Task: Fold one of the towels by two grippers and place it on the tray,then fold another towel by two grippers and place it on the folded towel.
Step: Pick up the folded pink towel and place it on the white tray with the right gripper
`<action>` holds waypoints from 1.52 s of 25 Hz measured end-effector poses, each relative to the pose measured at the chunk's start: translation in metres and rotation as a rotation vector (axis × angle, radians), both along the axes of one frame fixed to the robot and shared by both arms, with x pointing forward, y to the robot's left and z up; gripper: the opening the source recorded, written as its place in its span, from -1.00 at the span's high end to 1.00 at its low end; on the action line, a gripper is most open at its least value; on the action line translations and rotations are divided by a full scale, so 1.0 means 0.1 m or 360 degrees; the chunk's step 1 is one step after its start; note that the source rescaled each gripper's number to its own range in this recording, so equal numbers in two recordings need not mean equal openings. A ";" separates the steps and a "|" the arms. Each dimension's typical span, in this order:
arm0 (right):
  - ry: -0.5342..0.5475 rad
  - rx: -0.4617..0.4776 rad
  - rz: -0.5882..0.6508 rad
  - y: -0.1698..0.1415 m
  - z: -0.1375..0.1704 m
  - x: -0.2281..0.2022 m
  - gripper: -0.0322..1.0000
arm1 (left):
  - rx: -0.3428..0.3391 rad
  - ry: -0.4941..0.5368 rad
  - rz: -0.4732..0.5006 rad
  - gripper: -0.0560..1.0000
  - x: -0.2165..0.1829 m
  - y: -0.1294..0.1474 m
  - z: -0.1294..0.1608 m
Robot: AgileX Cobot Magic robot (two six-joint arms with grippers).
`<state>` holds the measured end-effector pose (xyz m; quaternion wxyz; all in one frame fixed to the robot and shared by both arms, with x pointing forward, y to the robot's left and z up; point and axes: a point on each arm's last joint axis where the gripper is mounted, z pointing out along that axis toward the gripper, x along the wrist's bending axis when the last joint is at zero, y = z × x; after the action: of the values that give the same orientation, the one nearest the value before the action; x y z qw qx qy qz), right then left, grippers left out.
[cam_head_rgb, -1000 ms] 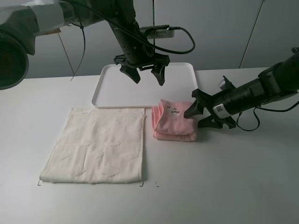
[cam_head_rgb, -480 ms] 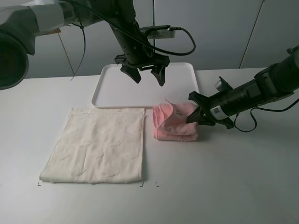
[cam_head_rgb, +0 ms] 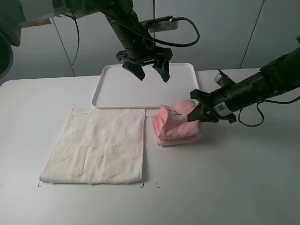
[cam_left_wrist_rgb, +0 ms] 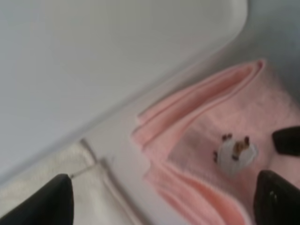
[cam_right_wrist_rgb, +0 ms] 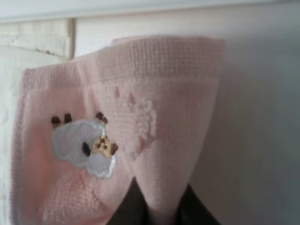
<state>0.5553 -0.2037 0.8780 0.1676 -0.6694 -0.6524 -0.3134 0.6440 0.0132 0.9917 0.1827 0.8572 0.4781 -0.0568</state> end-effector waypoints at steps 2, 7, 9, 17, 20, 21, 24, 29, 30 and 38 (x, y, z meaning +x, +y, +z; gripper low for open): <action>-0.0012 -0.0005 0.0020 0.00 0.03 -0.01 0.78 | 0.0022 0.0001 0.0021 -0.97 -0.11 0.08 -0.01; -0.0015 -0.0047 0.0114 0.00 0.05 0.00 0.78 | 0.0033 -0.0172 0.0115 -0.97 -0.55 0.45 -0.01; -0.0024 -0.0045 0.0133 0.01 0.09 0.04 0.78 | 0.0022 -0.0284 0.0139 -0.97 -0.74 0.61 0.03; -0.0105 0.0000 0.0248 0.11 0.47 0.36 0.78 | 0.0021 -0.0364 0.0170 -0.97 -1.00 0.85 0.03; -0.0179 0.0007 0.0320 0.25 0.71 0.53 0.78 | -0.0009 -0.0364 0.0188 -0.97 -1.01 0.84 0.06; -0.0183 0.0019 0.0338 0.31 0.75 0.58 0.78 | -0.0015 -0.0363 0.0192 -0.97 -1.01 0.84 0.06; -0.0213 0.0041 0.0381 0.49 0.88 0.79 0.78 | -0.0032 -0.0350 0.0203 -0.97 -1.01 0.83 0.06; -0.0270 0.0085 0.0434 0.78 1.06 1.15 0.78 | -0.0047 -0.0355 0.0202 -0.97 -1.01 0.82 0.06; -0.0299 0.0097 0.0444 0.85 1.11 1.20 0.78 | -0.0060 -0.0363 0.0194 -0.97 -1.01 0.82 0.07; -0.0375 0.0237 0.0475 1.44 1.14 1.48 0.78 | -0.0095 -0.0368 0.0174 -0.97 -1.01 0.80 0.08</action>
<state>0.7032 -0.0599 0.9918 0.1839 -0.5098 -0.7344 -0.4086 0.5433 0.0927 0.9992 0.2649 0.8248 0.4981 0.0381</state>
